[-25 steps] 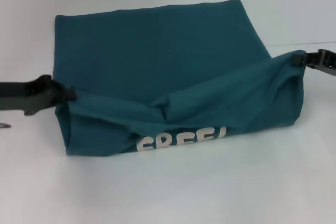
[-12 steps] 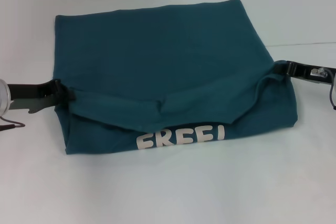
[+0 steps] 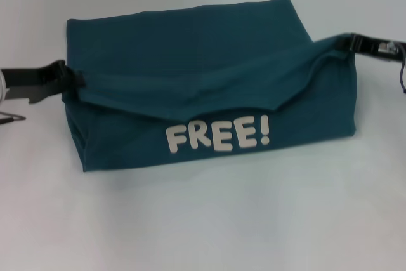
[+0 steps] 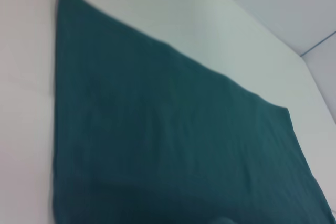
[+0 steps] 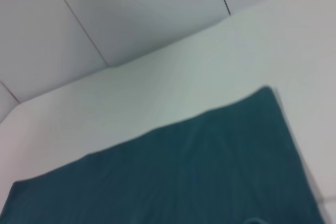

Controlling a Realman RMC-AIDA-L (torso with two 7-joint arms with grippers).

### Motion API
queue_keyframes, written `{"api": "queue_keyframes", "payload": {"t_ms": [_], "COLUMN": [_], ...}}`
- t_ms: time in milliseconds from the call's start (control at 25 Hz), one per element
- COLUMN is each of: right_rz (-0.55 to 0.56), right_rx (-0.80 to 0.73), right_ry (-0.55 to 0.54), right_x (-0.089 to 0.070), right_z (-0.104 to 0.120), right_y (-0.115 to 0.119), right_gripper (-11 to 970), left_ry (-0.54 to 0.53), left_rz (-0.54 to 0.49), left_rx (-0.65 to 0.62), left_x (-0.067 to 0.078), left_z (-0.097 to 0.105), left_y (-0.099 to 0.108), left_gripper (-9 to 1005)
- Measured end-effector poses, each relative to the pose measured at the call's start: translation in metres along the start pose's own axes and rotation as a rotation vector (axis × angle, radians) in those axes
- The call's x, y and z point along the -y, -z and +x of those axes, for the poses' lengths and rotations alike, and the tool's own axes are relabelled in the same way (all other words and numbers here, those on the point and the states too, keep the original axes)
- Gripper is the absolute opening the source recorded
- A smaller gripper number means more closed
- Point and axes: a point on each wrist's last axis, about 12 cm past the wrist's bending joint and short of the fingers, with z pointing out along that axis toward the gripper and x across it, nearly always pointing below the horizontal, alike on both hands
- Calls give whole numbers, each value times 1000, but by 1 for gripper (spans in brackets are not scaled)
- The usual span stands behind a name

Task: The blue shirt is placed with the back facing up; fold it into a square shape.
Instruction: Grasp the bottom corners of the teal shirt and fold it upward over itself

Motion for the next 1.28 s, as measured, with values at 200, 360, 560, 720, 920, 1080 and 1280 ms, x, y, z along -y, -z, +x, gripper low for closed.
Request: {"api": "queue_keyframes", "payload": {"t_ms": [200,360,560,720,920,1080,1280], "right_rz": [63,145,193,204,210,206,202], "right_rx": [10,-6,-10,-5,0,10,14], "right_ry": [39,88,153,165,167,174,187], "right_x": [-6,-11,-19,-20,-20,-23,-28], "right_z": [-9,1,5,6,5,1,-2], "right_y": [-16,-32,-42,-43,-44,-45,-47], "right_gripper": [64,65,67,69,70,72,73], "left_ry": [-70,-140,-163,-169,-175,-173,-167], "left_rz": [-50,-125,-155,-161,-165,-166,-169], "left_rx": [31,34,43,42,45,53,60], "left_x": [9,12,10,9,9,10,10], "left_z": [-9,0,4,5,8,8,7], "left_y": [-13,-32,-38,-39,-42,-43,-43], "left_gripper": [20,21,20,20,20,21,21]}}
